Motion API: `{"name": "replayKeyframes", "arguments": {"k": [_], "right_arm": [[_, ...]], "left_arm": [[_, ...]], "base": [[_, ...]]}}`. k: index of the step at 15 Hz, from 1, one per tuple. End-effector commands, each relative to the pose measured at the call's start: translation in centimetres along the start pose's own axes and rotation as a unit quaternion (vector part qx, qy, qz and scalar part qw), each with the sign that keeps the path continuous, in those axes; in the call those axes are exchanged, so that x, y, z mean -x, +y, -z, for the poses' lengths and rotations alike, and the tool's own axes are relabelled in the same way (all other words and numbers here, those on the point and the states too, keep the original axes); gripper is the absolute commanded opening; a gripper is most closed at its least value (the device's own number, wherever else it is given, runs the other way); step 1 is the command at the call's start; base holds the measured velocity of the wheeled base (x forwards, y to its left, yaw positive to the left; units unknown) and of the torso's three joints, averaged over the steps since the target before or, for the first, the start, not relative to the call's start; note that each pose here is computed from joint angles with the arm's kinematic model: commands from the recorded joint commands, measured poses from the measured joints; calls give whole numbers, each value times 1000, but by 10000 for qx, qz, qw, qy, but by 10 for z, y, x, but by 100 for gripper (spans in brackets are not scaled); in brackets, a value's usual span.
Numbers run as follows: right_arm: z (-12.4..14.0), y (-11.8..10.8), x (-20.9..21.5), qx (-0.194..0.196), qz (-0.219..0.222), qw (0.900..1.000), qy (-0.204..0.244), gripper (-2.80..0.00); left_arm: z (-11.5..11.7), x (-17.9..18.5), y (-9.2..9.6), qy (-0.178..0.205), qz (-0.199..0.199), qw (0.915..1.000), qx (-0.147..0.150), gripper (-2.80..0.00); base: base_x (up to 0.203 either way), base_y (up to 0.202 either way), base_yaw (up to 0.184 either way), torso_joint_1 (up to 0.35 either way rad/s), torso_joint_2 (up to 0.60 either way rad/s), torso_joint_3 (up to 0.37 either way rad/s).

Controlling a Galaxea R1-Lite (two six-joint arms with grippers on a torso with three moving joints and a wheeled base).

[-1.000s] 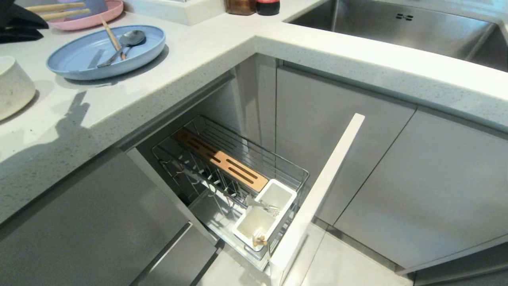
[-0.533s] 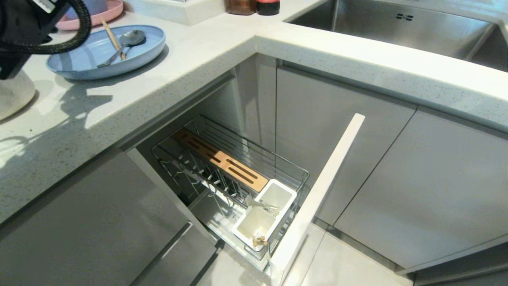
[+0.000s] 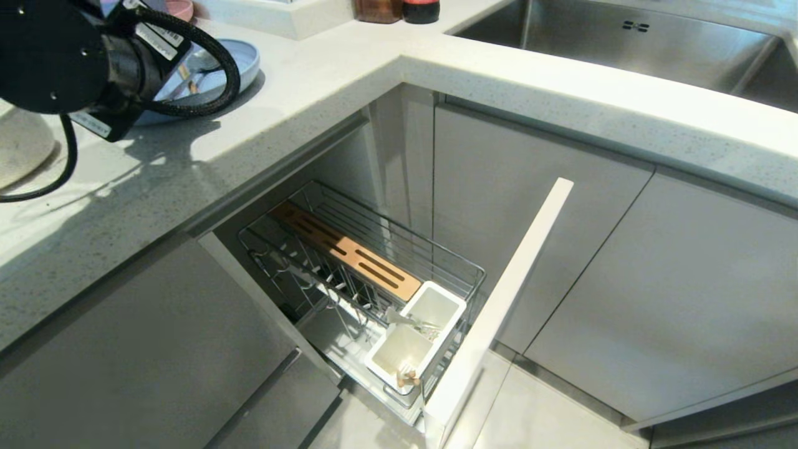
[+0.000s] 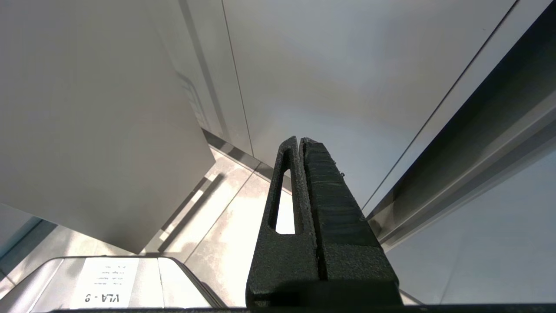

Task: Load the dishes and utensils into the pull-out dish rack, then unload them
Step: Take the chopsticks out of the cupboard

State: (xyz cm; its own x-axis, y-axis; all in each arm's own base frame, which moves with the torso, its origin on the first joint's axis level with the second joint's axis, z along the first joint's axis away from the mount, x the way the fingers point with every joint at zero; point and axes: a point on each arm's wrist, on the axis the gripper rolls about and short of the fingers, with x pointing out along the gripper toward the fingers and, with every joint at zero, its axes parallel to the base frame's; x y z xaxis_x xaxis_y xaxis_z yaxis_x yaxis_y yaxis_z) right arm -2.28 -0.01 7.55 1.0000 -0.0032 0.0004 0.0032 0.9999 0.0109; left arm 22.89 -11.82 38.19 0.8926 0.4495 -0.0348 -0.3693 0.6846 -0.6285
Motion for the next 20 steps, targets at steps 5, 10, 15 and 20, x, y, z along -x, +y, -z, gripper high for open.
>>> {"name": "replayKeyframes", "arguments": {"k": [5, 10, 15, 20], "right_arm": [[0, 0, 0, 1, -1, 10000, 10, -280], [0, 0, 0, 1, -1, 10000, 10, -280], [0, 0, 0, 1, -1, 10000, 10, -280], [0, 0, 0, 1, -1, 10000, 10, -280]], "left_arm": [[17, -10, -2, 57, -37, 9999, -87, -280], [16, -10, -2, 59, -48, 9999, -107, -280], [14, -10, -2, 38, -29, 10000, -69, -280], [13, -9, -1, 35, -26, 9999, -132, 0]], "base": [[0, 0, 0, 0, 0, 0], [0, 0, 0, 0, 0, 0], [0, 0, 0, 0, 0, 0], [0, 0, 0, 0, 0, 0]]}}
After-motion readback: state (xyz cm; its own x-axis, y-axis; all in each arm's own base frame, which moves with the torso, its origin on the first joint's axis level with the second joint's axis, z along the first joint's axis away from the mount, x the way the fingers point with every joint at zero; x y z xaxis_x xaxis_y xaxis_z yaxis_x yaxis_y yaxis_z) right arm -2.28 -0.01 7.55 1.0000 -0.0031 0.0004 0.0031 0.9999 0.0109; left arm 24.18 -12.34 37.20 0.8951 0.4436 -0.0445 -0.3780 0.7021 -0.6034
